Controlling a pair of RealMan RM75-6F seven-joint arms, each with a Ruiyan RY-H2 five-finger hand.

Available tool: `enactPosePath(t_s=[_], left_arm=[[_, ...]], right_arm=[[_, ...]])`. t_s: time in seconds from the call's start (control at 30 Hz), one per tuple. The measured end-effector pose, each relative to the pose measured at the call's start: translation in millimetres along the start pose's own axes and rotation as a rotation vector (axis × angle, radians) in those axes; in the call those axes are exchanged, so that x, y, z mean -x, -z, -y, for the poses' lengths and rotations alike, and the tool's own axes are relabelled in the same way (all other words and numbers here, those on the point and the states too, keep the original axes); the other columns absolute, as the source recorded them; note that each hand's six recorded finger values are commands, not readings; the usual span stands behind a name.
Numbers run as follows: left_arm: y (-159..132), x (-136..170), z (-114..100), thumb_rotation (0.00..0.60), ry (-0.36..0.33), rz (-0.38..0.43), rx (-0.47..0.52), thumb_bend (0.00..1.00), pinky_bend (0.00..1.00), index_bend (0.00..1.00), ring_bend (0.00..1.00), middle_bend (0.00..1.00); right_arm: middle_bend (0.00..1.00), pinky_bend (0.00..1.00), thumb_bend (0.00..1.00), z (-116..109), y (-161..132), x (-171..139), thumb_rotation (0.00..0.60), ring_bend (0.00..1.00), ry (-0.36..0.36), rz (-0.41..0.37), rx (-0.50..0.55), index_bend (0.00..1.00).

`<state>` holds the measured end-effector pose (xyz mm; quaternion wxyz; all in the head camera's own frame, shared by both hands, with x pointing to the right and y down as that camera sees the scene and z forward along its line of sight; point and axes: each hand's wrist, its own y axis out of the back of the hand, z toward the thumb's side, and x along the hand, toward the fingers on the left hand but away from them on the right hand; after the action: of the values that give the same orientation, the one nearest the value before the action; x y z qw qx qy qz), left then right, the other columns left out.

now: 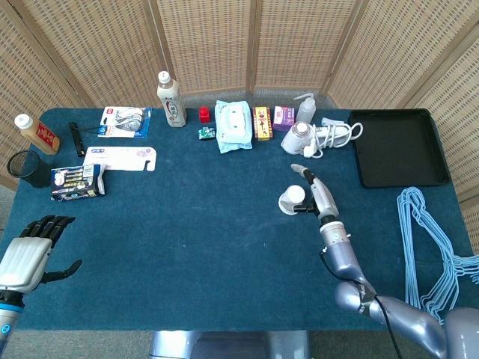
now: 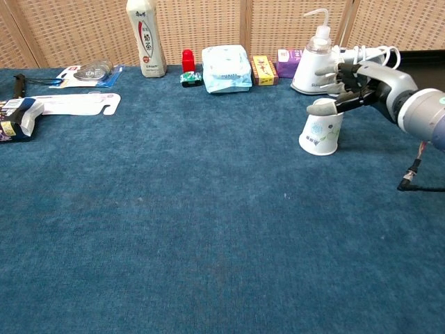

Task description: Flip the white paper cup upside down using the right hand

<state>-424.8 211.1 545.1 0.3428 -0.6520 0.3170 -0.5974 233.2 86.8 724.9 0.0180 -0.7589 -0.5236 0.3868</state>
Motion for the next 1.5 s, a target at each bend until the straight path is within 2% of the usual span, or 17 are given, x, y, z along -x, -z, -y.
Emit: enactPosePath(t_s=[0.17,0.27,0.4,0.53,0.77,1.0,1.27,1.5], left_arm=[[-0.8,-0.2,0.5,0.333,-0.002,0.003,0.005,0.25,0.16,0.12,0.12,0.18],[-0.6,0.4,2.0,0.33,0.001,0.003,0.006,0.25,0.16,0.12,0.12,0.18],[-0.2,1.8,3.6,0.325,0.001,0.003,0.01,0.25,0.16,0.12,0.12,0.18],[0.4,2.7,6.7,0.337,0.006,0.001,0.017,0.25,0.16,0.12,0.12,0.18],[0.9,4.3,15.2,0.327,0.015,0.001,0.028,0.25,0.16,0.12,0.12,0.18],[6.0,9.1,22.7,0.326,0.01,-0.008,0.031,0.25,0.16,0.12,0.12,0.18],[11.0,16.6,25.5,0.329,-0.02,-0.01,0.025,0.25,0.16,0.12,0.12,0.18],[12.6,20.7,22.4,0.334,-0.038,-0.014,0.033,0.25,0.16,0.12,0.12,0.18]], right_arm=[[0.14,0.06,0.24,-14.0,-13.7,-11.9,0.562,0.12,0.003,-0.04,-0.045,0.13],[0.17,0.07,0.24,-25.3,-21.5,-19.8,0.564,0.14,0.017,-0.059,-0.074,0.2],[0.23,0.1,0.25,-44.1,-28.2,-29.5,0.567,0.21,0.078,-0.08,-0.135,0.34],[0.27,0.12,0.26,-58.4,-32.2,-42.1,0.566,0.24,0.155,-0.106,-0.22,0.4],[0.31,0.15,0.26,-73.6,-26.9,-73.9,0.569,0.27,0.226,-0.153,-0.486,0.44],[0.31,0.15,0.26,-84.7,-2.1,-109.9,0.568,0.27,0.225,-0.132,-0.76,0.44],[0.31,0.15,0.26,-98.3,8.0,-147.2,0.567,0.27,0.232,-0.07,-0.812,0.44],[0.31,0.15,0.26,-107.0,10.3,-163.9,0.565,0.27,0.245,-0.036,-0.808,0.44]])
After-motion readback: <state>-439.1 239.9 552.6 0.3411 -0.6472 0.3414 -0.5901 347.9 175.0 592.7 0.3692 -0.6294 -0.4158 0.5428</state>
